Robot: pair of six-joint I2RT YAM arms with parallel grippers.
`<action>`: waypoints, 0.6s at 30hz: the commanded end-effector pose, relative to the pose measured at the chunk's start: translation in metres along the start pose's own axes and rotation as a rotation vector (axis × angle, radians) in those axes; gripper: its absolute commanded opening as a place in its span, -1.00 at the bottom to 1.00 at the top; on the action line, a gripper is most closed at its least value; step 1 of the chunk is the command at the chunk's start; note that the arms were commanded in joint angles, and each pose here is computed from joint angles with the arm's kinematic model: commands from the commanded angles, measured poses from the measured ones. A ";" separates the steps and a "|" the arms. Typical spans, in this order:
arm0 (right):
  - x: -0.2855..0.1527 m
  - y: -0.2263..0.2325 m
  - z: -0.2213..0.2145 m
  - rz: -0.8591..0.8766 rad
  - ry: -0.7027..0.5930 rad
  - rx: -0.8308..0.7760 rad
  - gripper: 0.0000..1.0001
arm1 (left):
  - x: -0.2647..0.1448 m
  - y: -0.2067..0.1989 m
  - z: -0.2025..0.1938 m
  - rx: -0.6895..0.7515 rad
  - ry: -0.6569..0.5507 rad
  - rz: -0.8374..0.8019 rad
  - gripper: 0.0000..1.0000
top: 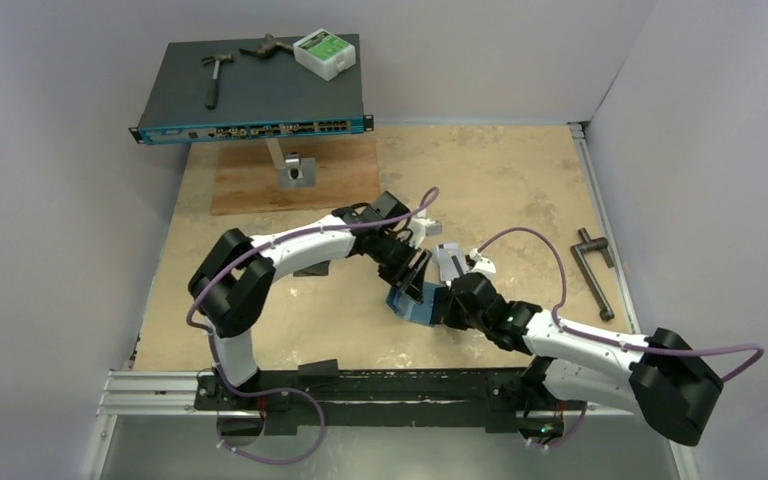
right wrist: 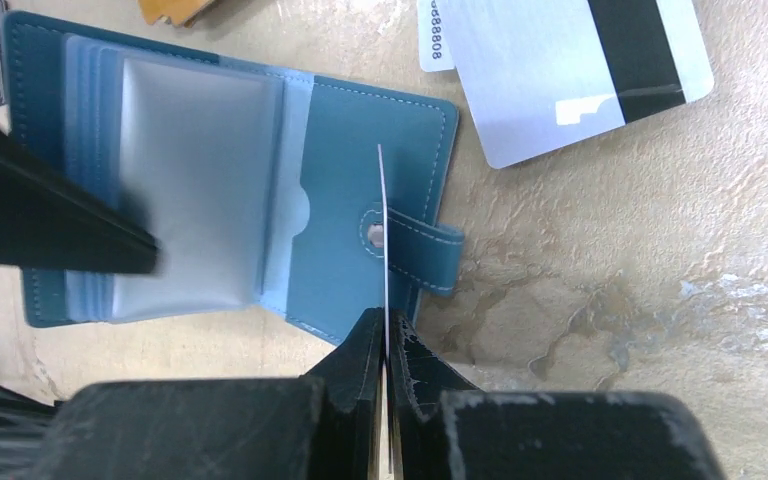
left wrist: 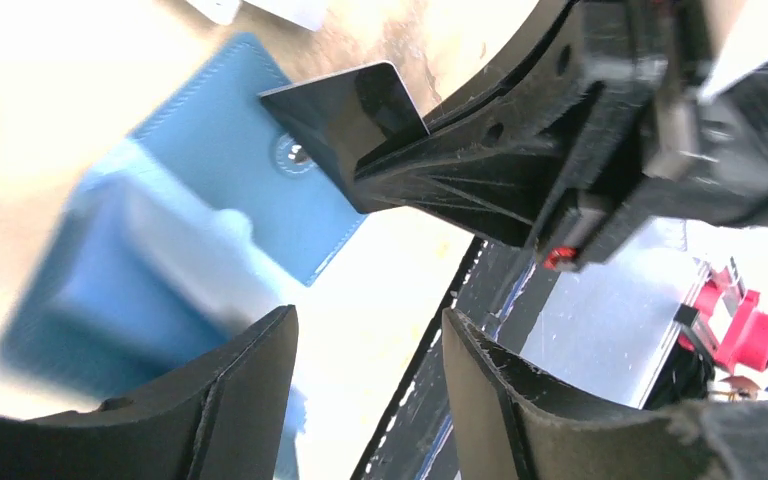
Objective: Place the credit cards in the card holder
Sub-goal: Open the card holder at the center of the board.
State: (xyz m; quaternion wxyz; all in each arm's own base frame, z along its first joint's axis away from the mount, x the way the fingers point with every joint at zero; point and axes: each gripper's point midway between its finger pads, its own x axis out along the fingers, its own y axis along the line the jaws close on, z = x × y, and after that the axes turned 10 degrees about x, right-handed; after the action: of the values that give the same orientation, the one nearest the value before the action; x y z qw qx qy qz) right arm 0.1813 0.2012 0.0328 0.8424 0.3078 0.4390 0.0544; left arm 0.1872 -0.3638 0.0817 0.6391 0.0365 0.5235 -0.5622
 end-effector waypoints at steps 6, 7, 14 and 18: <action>0.005 0.005 -0.004 0.029 0.015 0.005 -1.00 | -0.055 0.015 0.007 0.042 -0.077 0.101 0.10; 0.004 0.006 -0.004 0.031 0.013 0.004 -1.00 | -0.053 0.018 0.005 0.039 -0.069 0.106 0.10; 0.002 0.010 0.001 0.044 -0.005 0.012 -1.00 | -0.039 0.033 -0.002 0.027 -0.038 0.127 0.10; 0.002 0.013 0.003 0.062 -0.015 0.016 -1.00 | -0.031 0.045 -0.003 0.016 -0.012 0.153 0.11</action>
State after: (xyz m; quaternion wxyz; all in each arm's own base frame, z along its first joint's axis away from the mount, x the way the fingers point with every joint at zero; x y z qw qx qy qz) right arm 0.1801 0.2072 0.0303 0.8365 0.3155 0.4432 0.0660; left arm 0.2157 -0.3226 0.0867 0.6785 0.0606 0.5133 -0.5220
